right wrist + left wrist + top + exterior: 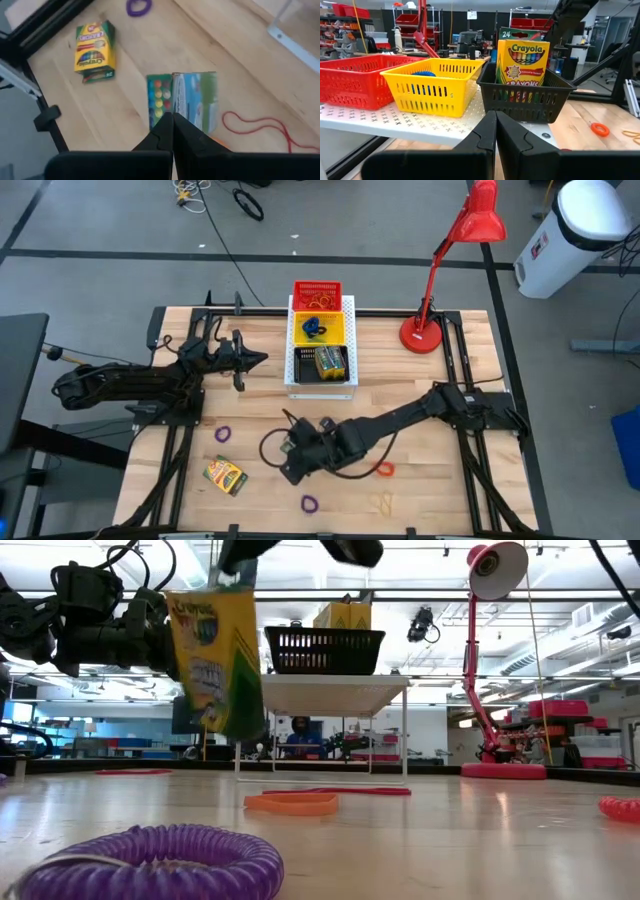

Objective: Pick & Place Office Desk Supplies
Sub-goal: Put the yellow crayon box into the black bin on the shelf

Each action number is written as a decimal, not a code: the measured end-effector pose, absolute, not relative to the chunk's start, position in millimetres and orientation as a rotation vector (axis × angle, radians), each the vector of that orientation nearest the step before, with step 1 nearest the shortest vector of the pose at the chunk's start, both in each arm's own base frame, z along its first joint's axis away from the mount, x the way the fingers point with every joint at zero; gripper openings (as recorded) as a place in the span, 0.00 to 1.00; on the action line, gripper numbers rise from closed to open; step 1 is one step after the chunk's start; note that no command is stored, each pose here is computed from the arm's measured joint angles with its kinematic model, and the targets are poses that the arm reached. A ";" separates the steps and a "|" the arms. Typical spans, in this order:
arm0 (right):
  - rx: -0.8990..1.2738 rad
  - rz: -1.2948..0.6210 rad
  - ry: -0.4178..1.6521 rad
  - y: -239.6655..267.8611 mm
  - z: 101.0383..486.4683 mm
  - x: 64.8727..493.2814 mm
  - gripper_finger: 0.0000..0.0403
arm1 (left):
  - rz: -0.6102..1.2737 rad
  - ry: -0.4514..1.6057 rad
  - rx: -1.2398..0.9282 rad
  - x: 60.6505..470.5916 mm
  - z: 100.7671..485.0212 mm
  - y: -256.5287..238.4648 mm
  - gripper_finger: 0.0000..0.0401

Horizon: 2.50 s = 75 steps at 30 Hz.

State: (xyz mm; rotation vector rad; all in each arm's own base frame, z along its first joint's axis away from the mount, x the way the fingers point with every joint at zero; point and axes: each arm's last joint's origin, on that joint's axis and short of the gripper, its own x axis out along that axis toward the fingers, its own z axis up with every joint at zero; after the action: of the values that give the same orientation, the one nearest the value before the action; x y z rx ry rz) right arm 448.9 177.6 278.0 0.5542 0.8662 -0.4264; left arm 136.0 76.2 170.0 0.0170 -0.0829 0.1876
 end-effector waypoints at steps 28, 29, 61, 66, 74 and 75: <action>0.851 -0.491 0.841 135.0 234.9 494.3 0.01 | 0.218 -0.060 0.048 136.0 168.0 77.1 0.03; 0.854 -0.491 0.842 133.8 234.1 495.1 0.01 | 0.218 -0.060 0.047 136.0 167.9 77.1 0.03; 0.718 -0.511 0.956 105.9 230.4 491.6 0.03 | 0.216 -0.023 0.007 136.1 163.7 77.2 0.03; 0.706 -0.481 0.868 102.0 265.0 483.3 0.01 | 0.216 -0.008 0.000 136.2 162.2 77.2 0.03; 0.653 -0.511 0.701 82.2 337.8 450.6 0.00 | 0.217 -0.008 0.009 136.1 162.2 77.2 0.03; 0.642 -0.519 0.685 78.2 345.9 445.8 0.00 | 0.216 -0.007 0.012 136.2 162.3 77.2 0.03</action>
State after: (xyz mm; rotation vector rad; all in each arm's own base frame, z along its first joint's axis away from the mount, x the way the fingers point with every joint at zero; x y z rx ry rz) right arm 445.8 78.2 345.9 0.6424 0.6845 -0.5186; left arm 136.2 77.2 162.3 0.0120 -0.0075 0.2163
